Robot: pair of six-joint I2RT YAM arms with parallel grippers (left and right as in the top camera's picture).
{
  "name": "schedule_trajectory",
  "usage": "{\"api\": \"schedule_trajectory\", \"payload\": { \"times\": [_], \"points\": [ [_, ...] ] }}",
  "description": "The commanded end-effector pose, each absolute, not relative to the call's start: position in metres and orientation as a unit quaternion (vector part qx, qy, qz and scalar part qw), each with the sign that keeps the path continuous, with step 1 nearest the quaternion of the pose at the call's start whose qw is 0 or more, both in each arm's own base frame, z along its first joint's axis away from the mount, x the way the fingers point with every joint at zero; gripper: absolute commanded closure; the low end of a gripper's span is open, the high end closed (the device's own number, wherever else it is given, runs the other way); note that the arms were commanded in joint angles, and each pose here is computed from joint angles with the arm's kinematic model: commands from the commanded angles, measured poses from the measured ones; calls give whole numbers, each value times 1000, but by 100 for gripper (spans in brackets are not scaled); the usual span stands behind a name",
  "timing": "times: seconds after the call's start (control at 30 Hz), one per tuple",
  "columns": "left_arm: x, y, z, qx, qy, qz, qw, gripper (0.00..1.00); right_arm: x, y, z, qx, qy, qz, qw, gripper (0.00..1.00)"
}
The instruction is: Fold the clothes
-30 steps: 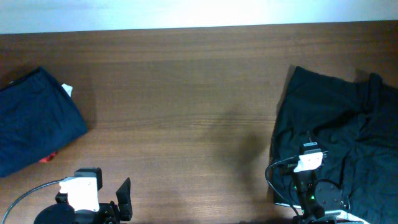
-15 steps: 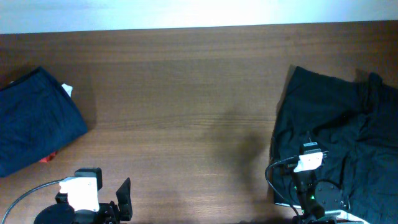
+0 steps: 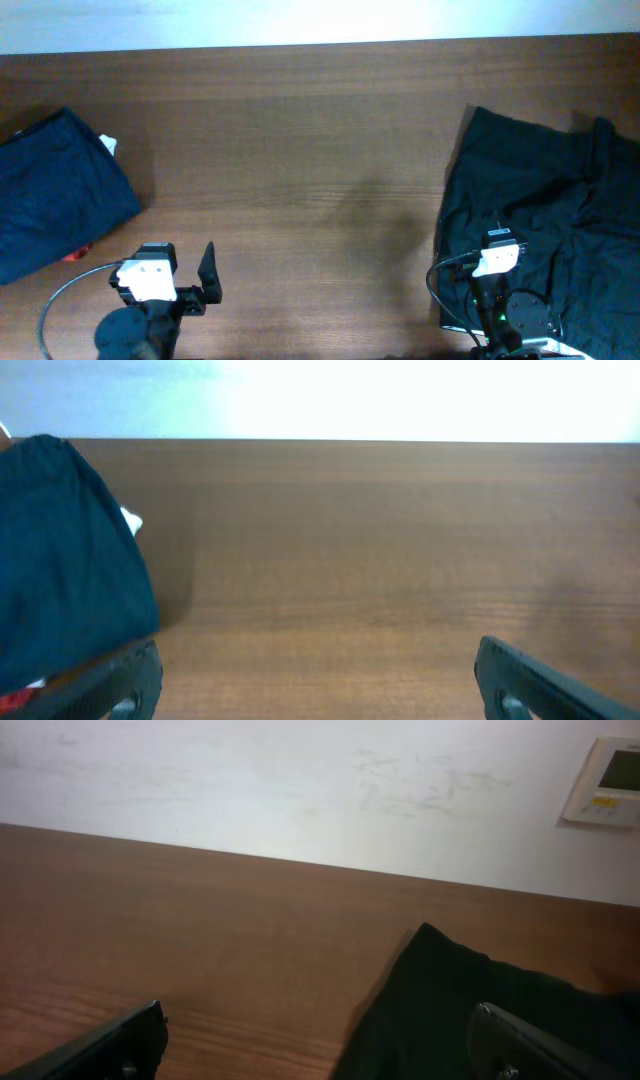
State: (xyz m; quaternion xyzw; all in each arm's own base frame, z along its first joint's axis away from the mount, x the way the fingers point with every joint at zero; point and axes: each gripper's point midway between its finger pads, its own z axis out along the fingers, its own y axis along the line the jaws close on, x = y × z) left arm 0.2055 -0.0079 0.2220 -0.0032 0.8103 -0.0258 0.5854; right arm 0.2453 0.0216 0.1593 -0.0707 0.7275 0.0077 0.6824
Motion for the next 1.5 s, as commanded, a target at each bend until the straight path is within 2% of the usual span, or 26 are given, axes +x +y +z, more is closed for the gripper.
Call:
{"api": "schedule_trajectory", "payload": {
  "times": [0.0,0.37,0.53,0.67,1.47],
  "points": [
    [216,-4,210,-5,783,-12,622,1,245,20,157,-69,729,1,681,1],
    [246,-5,195,-6,678,-17,734,1,245,20,157,-69,729,1,681,1],
    [246,7,188,-30,689,8,724,1,245,20,157,-69,729,1,681,1],
    [246,3,157,-18,733,3,680,1,245,20,157,-69,729,1,681,1],
    [246,-2,157,-10,734,-7,679,1,245,20,157,-69,730,1,680,1]
  ]
}}
